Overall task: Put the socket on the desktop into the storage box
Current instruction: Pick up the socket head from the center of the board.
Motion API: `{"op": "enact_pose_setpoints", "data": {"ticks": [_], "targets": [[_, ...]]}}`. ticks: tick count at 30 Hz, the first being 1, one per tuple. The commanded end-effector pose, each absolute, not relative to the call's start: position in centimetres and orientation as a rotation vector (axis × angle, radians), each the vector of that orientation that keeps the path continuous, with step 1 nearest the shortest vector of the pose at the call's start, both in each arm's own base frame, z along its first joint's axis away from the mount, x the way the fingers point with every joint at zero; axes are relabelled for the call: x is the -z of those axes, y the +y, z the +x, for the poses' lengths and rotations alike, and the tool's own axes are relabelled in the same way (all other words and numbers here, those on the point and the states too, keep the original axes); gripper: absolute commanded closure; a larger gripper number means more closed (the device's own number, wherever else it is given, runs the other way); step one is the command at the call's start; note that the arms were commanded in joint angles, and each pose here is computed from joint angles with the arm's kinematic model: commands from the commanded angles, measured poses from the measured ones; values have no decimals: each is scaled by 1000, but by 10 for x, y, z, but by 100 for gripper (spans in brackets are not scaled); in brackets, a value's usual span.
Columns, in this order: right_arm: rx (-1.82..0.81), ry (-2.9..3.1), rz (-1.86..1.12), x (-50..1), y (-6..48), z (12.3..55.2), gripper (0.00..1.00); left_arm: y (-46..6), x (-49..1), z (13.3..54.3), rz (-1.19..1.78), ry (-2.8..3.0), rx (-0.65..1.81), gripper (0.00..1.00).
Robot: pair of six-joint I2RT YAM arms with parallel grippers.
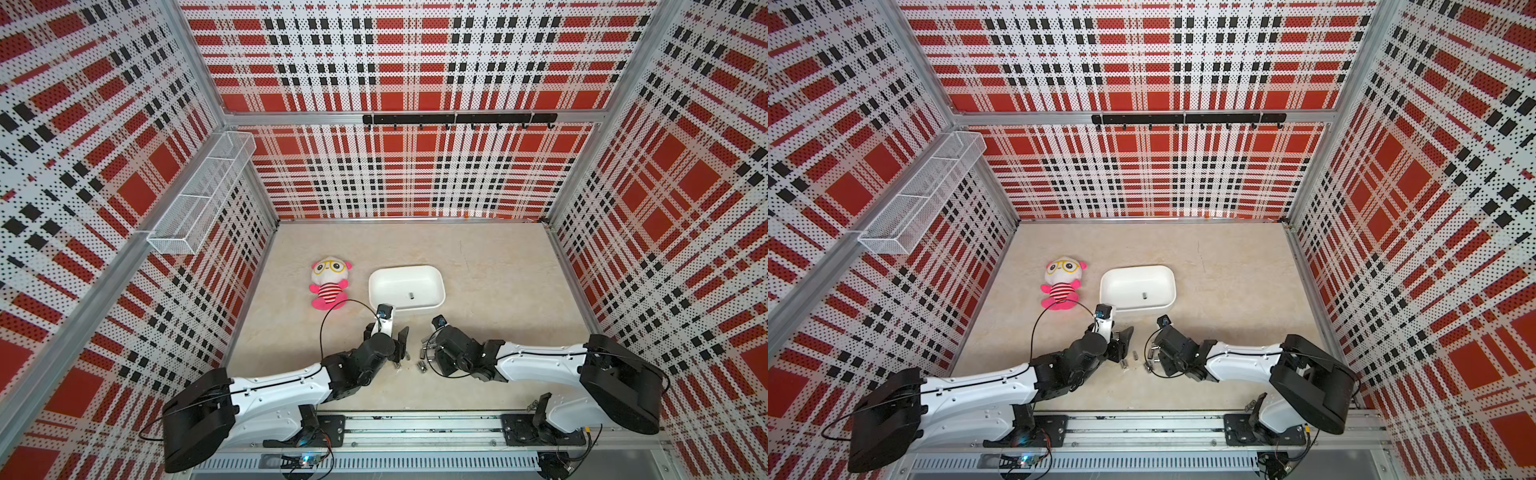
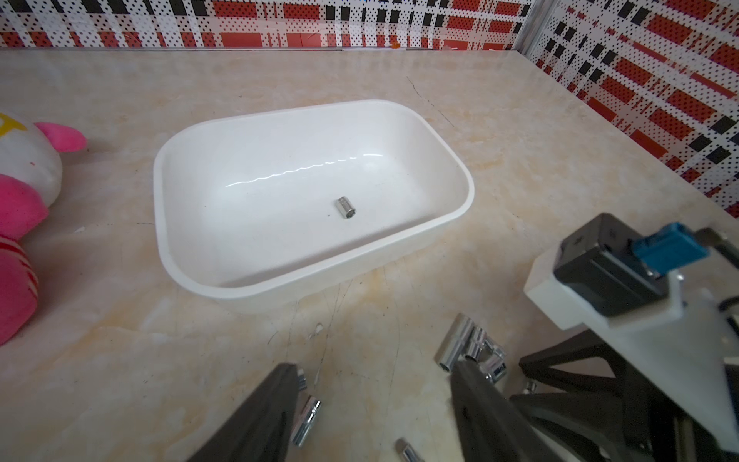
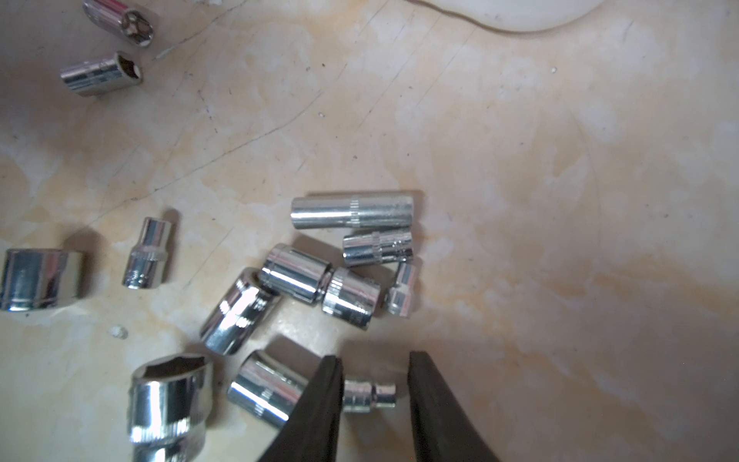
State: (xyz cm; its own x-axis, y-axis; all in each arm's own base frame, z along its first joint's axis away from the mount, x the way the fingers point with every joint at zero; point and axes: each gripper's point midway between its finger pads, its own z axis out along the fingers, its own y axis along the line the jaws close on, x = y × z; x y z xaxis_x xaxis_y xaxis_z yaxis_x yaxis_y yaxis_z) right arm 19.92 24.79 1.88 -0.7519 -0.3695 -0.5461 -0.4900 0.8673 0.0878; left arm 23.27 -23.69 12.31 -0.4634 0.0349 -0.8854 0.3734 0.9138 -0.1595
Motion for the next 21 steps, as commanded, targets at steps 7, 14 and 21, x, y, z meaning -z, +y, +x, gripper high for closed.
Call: {"op": "enact_pose_setpoints", "data": {"ticks": [7, 14, 21], "targets": [[-274, 2586, -627, -6, 235, 186, 71, -240, -137, 235, 284, 1993, 407, 33], [-246, 2571, -626, -9, 233, 187, 64, -239, -137, 236, 281, 1992, 403, 33], [-211, 2567, -568, -11, 228, 186, 64, -237, -137, 236, 276, 1989, 394, 33]]}}
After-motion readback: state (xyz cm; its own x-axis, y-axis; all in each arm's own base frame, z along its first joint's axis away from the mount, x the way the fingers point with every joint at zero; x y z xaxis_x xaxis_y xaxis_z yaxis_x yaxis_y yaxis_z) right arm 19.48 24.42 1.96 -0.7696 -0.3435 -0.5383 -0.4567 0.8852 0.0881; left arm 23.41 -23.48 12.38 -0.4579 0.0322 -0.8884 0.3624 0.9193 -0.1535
